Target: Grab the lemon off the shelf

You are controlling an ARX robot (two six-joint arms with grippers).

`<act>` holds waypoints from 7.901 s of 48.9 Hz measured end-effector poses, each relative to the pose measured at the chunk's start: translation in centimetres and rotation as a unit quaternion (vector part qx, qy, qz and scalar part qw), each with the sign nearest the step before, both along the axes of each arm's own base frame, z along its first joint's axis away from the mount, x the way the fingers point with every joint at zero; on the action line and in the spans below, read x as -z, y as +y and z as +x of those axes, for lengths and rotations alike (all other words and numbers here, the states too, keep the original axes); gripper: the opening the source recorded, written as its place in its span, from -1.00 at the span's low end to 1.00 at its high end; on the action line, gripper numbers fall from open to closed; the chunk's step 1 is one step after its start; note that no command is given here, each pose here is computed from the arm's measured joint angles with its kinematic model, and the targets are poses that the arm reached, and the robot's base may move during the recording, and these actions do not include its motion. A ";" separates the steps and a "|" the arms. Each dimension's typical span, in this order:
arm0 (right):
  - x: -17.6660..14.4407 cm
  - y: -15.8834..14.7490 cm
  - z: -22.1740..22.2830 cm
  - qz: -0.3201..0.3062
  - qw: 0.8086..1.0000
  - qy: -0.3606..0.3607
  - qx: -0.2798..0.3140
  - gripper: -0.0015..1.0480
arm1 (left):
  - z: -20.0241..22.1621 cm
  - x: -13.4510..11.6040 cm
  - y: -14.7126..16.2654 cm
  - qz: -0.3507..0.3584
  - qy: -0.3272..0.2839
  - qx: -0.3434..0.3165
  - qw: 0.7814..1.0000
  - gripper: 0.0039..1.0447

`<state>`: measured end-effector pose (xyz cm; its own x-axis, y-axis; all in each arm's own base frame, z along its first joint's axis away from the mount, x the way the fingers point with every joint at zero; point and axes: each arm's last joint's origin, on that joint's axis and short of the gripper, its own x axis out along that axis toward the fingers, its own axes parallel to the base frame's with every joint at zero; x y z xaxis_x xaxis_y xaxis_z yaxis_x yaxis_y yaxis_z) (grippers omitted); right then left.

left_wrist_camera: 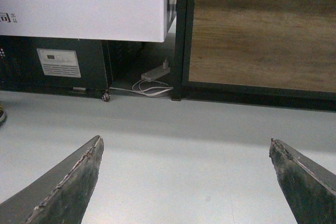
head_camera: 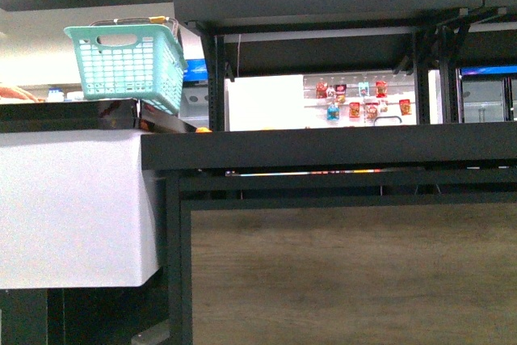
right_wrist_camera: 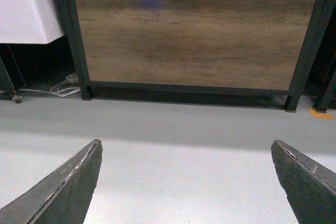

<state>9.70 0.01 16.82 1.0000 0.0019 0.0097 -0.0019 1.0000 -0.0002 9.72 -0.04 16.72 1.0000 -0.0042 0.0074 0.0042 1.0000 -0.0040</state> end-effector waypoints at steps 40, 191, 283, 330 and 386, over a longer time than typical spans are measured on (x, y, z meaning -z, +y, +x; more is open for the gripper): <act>0.0 0.0 0.0 0.000 1.000 0.000 0.000 0.85 | 0.0 0.0 0.0 0.000 0.000 0.000 1.000 0.86; 0.0 0.0 0.0 0.000 1.000 0.000 0.000 0.85 | 0.0 0.0 0.0 0.000 0.000 0.000 1.000 0.86; 0.0 0.0 0.0 0.000 1.000 0.000 0.000 0.85 | 0.0 0.0 0.0 0.000 0.000 0.000 1.000 0.86; 0.0 0.0 0.0 0.000 1.000 0.000 0.000 0.85 | 3.2 -4.2 0.6 -0.305 0.065 -0.029 0.950 0.86; 0.0 0.0 0.0 0.000 1.000 0.000 0.000 0.85 | 27.7 -11.3 8.3 -0.644 0.037 -0.109 0.757 0.86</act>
<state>9.70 0.01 16.82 1.0000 0.0019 0.0097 -0.0019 1.0000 -0.0002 37.45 8.24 28.06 0.9736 0.1237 -0.1919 -0.2089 0.1442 -0.9672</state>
